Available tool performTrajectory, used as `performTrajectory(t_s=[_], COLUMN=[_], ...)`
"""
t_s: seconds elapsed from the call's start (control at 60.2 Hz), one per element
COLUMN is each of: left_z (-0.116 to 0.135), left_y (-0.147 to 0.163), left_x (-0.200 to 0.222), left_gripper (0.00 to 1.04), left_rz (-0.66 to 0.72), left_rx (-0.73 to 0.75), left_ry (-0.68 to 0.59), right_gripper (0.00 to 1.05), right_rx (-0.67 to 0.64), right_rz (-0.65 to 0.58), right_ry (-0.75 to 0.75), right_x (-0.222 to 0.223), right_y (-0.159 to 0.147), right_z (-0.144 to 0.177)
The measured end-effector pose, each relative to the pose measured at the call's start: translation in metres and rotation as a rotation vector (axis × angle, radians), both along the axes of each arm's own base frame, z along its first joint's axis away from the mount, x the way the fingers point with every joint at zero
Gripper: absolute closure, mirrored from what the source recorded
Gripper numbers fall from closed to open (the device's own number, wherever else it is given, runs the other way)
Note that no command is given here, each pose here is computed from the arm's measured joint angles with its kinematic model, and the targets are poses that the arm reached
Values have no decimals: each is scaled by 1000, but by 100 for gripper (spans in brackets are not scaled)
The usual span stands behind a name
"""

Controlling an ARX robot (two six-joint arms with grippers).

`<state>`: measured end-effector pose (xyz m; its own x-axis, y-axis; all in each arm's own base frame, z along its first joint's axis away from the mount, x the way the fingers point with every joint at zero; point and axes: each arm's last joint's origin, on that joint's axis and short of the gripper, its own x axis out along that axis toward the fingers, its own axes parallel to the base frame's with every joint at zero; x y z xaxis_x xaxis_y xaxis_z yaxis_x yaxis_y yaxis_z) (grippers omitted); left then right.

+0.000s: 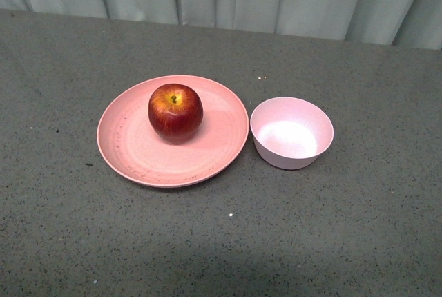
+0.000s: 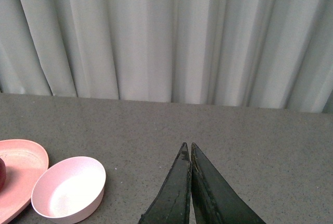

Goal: Move apple from plate to bowl

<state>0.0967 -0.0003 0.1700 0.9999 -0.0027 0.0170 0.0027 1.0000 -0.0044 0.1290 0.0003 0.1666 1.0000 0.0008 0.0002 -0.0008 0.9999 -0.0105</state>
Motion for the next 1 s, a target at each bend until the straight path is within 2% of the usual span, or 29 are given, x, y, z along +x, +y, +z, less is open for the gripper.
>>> performTrajectory(t_s=[0.997], left_z=[0], left_y=[0], left_x=[0], left_gripper=[7], left_rz=[1], left_rx=[0], left_ry=[0], right_gripper=[104], right_rx=[0], right_rz=[2], right_ry=[17], right_x=[-30], right_y=[0], right_z=[-3])
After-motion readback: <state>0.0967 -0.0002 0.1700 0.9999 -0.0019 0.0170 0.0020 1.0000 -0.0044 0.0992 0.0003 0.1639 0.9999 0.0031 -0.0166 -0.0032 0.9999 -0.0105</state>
